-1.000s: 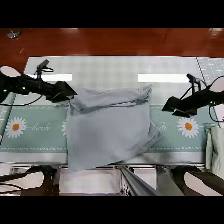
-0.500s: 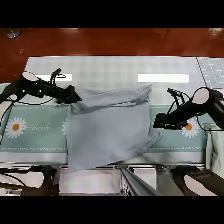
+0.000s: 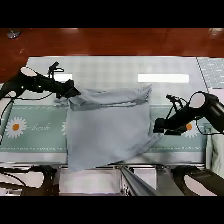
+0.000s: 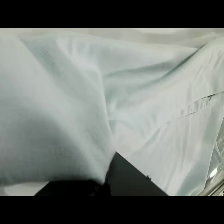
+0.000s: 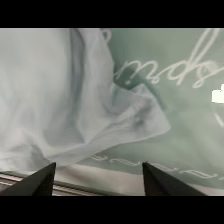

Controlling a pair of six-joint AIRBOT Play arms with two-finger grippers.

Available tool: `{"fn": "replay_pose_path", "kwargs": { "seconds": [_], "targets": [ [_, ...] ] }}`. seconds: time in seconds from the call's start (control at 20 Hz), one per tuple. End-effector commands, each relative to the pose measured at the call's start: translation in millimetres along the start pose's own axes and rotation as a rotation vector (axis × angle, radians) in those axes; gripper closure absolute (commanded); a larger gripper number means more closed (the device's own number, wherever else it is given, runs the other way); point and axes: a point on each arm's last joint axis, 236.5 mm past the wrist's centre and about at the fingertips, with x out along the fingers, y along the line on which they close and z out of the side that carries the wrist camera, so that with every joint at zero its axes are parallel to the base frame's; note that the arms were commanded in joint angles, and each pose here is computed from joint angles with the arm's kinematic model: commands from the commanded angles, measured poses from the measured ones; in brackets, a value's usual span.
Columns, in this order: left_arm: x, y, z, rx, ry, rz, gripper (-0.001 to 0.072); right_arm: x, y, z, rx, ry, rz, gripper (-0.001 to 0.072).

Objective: Fold the shirts.

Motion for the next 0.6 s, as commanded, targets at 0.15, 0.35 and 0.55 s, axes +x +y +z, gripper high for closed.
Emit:
{"fn": "replay_pose_path", "kwargs": {
  "seconds": [0.15, 0.35, 0.55],
  "targets": [
    [-1, -2, 1, 0.003, -0.002, -0.002, 0.0683, 17, 2, -28, 0.0, 0.101, 0.036, 0.0089],
    [-1, -1, 2, 0.003, -0.003, -0.001, 0.0683, 32, 11, -35, 0.018, 0.136, 0.09, 0.0089],
    [-1, -2, 1, -0.011, 0.0, -0.002, 0.0683, 55, 26, -28, -0.018, 0.122, 0.094, 0.0089]
  ]
}}
